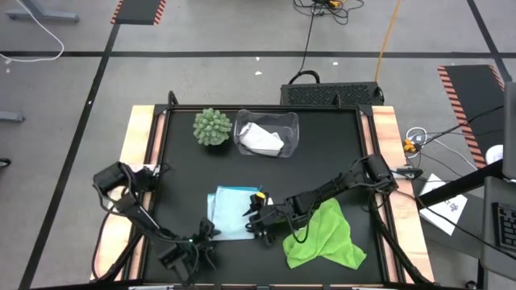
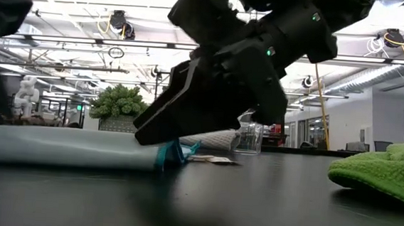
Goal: Fold microfiber towels
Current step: Fold the blue towel
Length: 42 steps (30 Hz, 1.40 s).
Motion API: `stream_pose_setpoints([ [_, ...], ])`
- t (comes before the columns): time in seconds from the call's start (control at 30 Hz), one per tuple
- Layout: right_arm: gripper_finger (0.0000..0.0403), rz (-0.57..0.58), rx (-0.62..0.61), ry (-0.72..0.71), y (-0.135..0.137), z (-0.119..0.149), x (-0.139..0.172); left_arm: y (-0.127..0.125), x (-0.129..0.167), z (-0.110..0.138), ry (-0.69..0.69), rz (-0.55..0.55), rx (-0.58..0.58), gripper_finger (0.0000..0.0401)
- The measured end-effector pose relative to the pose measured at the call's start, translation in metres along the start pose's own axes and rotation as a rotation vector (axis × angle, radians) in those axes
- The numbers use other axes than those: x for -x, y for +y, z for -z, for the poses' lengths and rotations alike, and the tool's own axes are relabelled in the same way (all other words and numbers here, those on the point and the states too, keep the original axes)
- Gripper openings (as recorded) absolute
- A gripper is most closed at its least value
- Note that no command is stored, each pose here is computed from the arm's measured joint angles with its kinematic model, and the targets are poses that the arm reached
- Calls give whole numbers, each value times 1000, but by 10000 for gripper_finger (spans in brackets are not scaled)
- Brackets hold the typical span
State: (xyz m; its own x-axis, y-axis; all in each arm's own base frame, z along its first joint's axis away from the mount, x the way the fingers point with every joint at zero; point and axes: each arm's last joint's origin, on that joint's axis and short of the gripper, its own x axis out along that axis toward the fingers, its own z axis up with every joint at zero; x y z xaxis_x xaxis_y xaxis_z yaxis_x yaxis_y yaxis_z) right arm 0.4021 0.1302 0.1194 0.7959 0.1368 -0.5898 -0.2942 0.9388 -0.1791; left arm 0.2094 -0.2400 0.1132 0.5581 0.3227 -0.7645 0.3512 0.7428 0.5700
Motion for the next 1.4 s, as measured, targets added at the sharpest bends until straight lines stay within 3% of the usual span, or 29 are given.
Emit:
stream_pose_setpoints([
  [0.13,265,-25,-34,11,-5,2,-1,4,1,-1,3,-73,32,250],
  [0.33,265,-37,-47,16,-7,3,-1,12,-4,2,87,-17,154,250],
  [0.5,265,-38,-38,17,-7,3,-1,12,-5,2,98,-2,156,236],
  [0.6,265,-40,-28,17,-6,3,-1,11,-5,3,107,22,129,176],
  [0.73,265,-41,-22,16,-5,3,-1,12,-7,4,133,36,108,49],
  [0.8,265,-44,-7,15,-4,3,-1,15,-8,4,141,39,115,16],
  [1.0,265,-63,58,0,7,0,1,31,0,3,130,55,159,10],
  [1.27,265,-77,100,-68,24,-8,4,69,29,-10,-18,76,355,6],
  [1.4,265,-11,81,-115,29,-14,5,80,35,-14,-58,102,420,8],
])
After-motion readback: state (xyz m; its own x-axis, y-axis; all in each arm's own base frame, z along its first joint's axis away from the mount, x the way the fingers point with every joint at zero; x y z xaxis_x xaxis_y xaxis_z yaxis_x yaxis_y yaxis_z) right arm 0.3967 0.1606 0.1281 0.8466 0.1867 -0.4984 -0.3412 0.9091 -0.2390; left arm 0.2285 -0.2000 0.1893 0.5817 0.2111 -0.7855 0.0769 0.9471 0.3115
